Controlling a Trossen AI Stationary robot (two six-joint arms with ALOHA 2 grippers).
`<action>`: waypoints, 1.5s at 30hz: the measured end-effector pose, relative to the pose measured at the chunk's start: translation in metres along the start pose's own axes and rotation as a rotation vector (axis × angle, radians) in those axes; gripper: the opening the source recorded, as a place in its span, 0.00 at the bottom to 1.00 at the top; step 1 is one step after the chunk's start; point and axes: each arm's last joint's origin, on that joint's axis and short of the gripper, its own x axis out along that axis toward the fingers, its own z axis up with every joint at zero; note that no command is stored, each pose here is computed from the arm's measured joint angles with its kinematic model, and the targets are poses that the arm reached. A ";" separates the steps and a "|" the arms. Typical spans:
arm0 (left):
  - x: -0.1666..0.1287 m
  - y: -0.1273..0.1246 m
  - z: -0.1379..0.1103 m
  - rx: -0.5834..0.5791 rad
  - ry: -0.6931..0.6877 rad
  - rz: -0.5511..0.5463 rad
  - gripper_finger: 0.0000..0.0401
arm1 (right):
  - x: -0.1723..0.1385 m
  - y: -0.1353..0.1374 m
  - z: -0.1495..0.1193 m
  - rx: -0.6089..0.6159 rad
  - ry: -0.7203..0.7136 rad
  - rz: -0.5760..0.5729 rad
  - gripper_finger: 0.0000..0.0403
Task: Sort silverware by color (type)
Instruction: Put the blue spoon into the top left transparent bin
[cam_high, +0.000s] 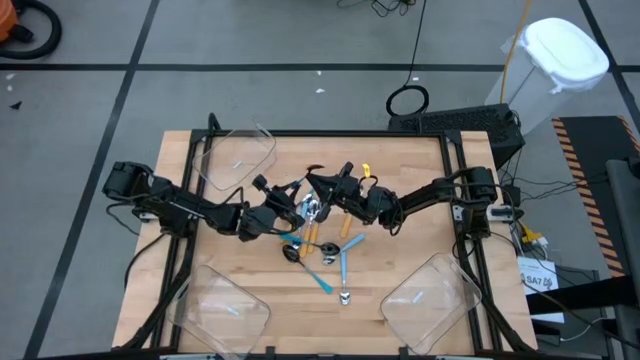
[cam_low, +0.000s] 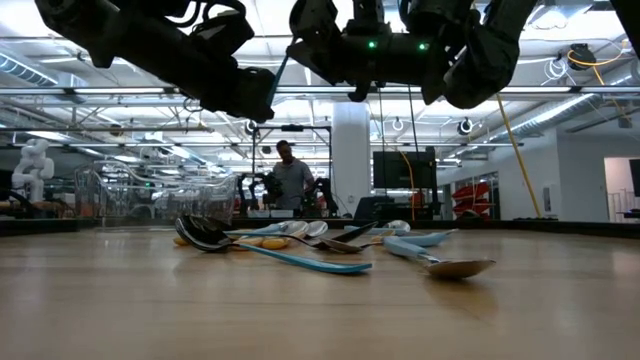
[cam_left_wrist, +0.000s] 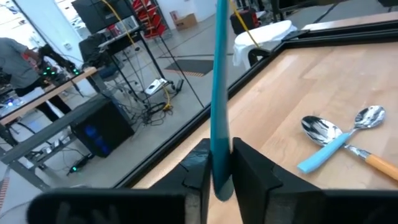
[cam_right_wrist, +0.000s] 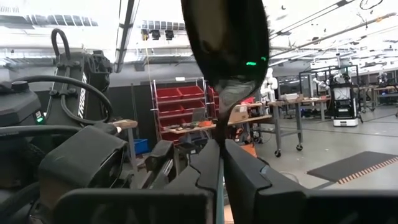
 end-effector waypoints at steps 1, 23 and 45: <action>0.000 0.000 0.000 0.003 0.000 -0.010 0.11 | 0.000 0.000 0.000 -0.005 0.004 0.000 0.04; -0.029 0.033 0.022 -0.041 0.025 -0.128 0.01 | -0.003 0.002 -0.013 -0.039 0.205 -0.001 0.21; -0.042 0.156 0.089 -0.105 0.523 -0.090 0.00 | -0.045 0.032 0.052 -0.201 0.541 0.231 0.25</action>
